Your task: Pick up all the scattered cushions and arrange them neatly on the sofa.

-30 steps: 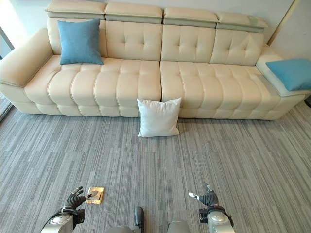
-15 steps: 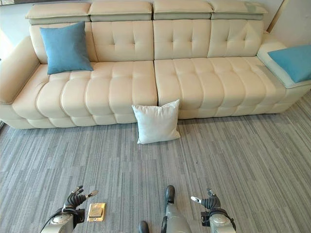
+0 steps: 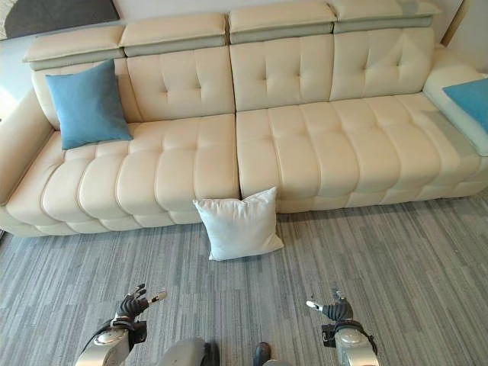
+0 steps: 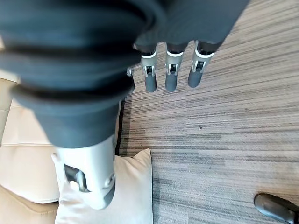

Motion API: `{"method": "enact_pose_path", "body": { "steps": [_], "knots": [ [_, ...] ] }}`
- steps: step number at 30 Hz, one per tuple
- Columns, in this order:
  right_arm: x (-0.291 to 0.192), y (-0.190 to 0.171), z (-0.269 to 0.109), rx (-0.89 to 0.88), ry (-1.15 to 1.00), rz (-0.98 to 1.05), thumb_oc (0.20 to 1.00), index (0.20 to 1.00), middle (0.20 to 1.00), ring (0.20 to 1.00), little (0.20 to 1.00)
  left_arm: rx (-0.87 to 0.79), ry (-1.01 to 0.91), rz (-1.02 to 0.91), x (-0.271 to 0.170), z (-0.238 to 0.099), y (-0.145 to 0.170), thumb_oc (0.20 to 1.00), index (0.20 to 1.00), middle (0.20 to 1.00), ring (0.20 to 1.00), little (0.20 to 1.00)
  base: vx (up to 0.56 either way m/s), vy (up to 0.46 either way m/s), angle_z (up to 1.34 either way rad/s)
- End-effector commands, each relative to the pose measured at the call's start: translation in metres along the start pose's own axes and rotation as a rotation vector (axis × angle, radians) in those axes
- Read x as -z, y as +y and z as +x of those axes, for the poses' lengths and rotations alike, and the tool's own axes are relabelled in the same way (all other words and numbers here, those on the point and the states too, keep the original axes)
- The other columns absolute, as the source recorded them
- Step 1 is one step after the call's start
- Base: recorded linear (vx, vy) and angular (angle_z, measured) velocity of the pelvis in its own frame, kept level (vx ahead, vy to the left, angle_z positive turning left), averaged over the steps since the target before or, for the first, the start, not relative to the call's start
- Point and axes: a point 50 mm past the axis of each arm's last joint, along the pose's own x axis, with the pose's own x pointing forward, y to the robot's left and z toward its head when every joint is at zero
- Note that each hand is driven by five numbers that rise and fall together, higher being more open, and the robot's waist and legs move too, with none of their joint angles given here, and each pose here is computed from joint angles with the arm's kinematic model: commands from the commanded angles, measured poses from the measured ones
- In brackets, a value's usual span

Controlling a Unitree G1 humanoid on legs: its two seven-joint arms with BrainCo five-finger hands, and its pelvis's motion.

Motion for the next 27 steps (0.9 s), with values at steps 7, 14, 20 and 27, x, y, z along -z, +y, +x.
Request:
{"method": "enact_pose_path", "body": {
  "steps": [7,14,20,27],
  "knots": [
    [-0.005,-0.009,-0.001,0.016,-0.039,-0.021,1.000,1.000,1.000,1.000,1.000,-0.061,0.013,0.034,0.010,-0.006,0.023,1.000,1.000,1.000,1.000,1.000,0.42,0.079,0.01],
    [-0.010,0.010,-0.002,-0.048,-0.059,-0.045,1.000,1.000,1.000,1.000,1.000,-0.085,0.009,0.027,0.008,-0.005,0.029,1.000,1.000,1.000,1.000,1.000,0.35,0.230,-0.14],
    [-0.015,0.014,-0.001,-0.055,-0.064,-0.043,1.000,1.000,1.000,1.000,1.000,-0.092,-0.022,0.048,-0.003,-0.002,0.032,1.000,1.000,1.000,1.000,1.000,0.15,0.129,-0.09],
    [-0.008,0.017,-0.002,-0.052,-0.035,-0.023,1.000,1.000,1.000,1.000,1.000,-0.104,-0.037,0.071,-0.010,0.002,0.036,1.000,1.000,1.000,1.000,1.000,0.18,-0.071,-0.07]
  ]
}}
